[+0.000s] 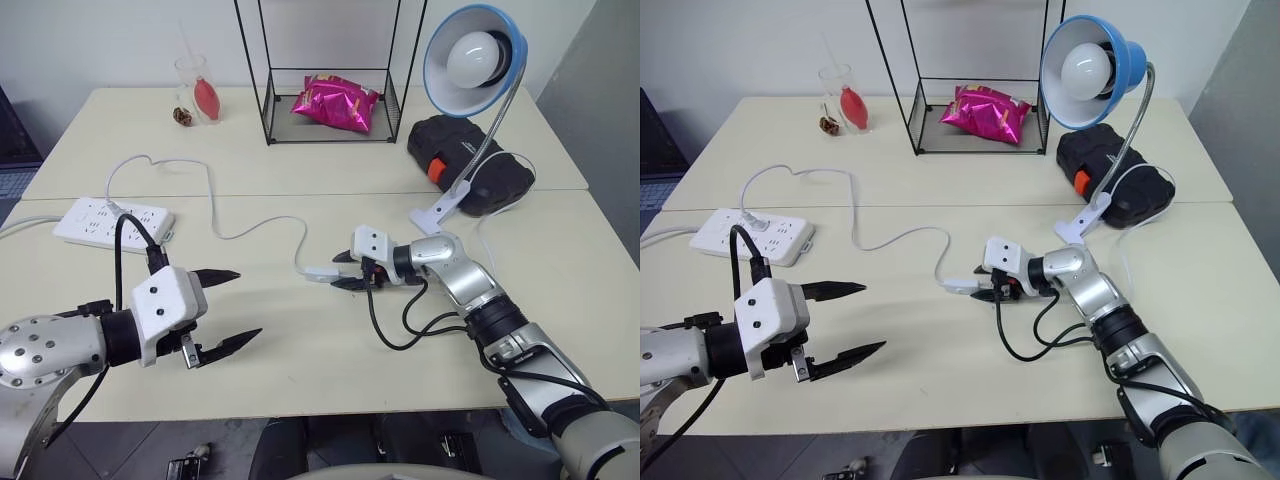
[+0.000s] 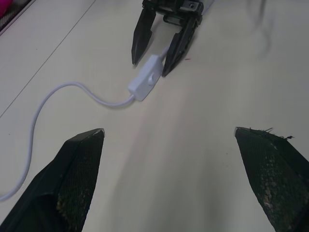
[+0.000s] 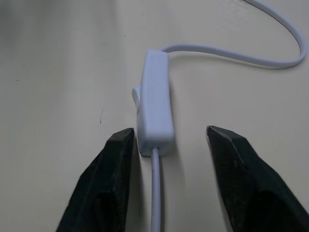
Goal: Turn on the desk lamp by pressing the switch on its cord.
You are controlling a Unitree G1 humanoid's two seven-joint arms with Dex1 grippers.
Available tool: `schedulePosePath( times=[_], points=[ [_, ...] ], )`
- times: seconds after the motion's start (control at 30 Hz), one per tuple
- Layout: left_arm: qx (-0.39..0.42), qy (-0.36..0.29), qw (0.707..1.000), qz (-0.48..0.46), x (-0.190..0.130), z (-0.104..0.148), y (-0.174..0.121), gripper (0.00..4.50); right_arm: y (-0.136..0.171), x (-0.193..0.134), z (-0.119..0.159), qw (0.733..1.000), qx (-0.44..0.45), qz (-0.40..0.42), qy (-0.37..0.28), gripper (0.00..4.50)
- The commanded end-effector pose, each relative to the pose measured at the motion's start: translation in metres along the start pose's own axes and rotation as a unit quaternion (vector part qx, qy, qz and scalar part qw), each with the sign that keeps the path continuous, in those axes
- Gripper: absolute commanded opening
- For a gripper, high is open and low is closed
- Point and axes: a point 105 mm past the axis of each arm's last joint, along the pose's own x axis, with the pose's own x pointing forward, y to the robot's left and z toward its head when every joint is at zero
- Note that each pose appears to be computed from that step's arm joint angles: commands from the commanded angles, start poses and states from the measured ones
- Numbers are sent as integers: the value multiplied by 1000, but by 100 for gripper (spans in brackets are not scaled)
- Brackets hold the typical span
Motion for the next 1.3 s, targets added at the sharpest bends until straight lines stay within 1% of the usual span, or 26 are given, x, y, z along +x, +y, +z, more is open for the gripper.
schedulePosePath(
  times=[0.03,0.1,0.13,0.17,0.2,0.23,0.47,0.6,0.7,0.9,1.0,1.3],
  points=[
    [18,-10,1000,12,1,6,5,450,5,-4,11,999,-28,11,-13,139],
    [22,-14,1000,14,3,8,7,450,8,-7,14,999,-31,16,-18,95],
    [24,-15,999,14,3,8,8,450,9,-8,16,999,-32,17,-19,81],
    [26,-17,999,14,4,9,8,450,11,-9,18,999,-33,19,-21,54],
    [30,-19,999,13,5,10,9,450,12,-11,20,999,-34,22,-23,40],
    [33,-19,999,12,6,11,9,450,14,-13,22,999,-37,25,-25,36],
    [58,-31,998,8,21,18,16,450,23,-26,47,997,-46,33,-43,36],
    [72,-44,996,-18,36,24,15,450,29,-29,57,997,-40,36,-52,36],
    [83,-38,995,-42,47,20,13,450,33,-28,61,997,-38,38,-53,36],
    [97,-31,993,-56,67,13,15,450,36,-27,68,997,-39,37,-59,36],
    [99,-32,993,-57,73,11,18,450,37,-27,69,997,-39,37,-59,36],
    [84,-55,993,-63,79,17,17,450,39,-30,68,997,-37,40,-53,36]
  ],
)
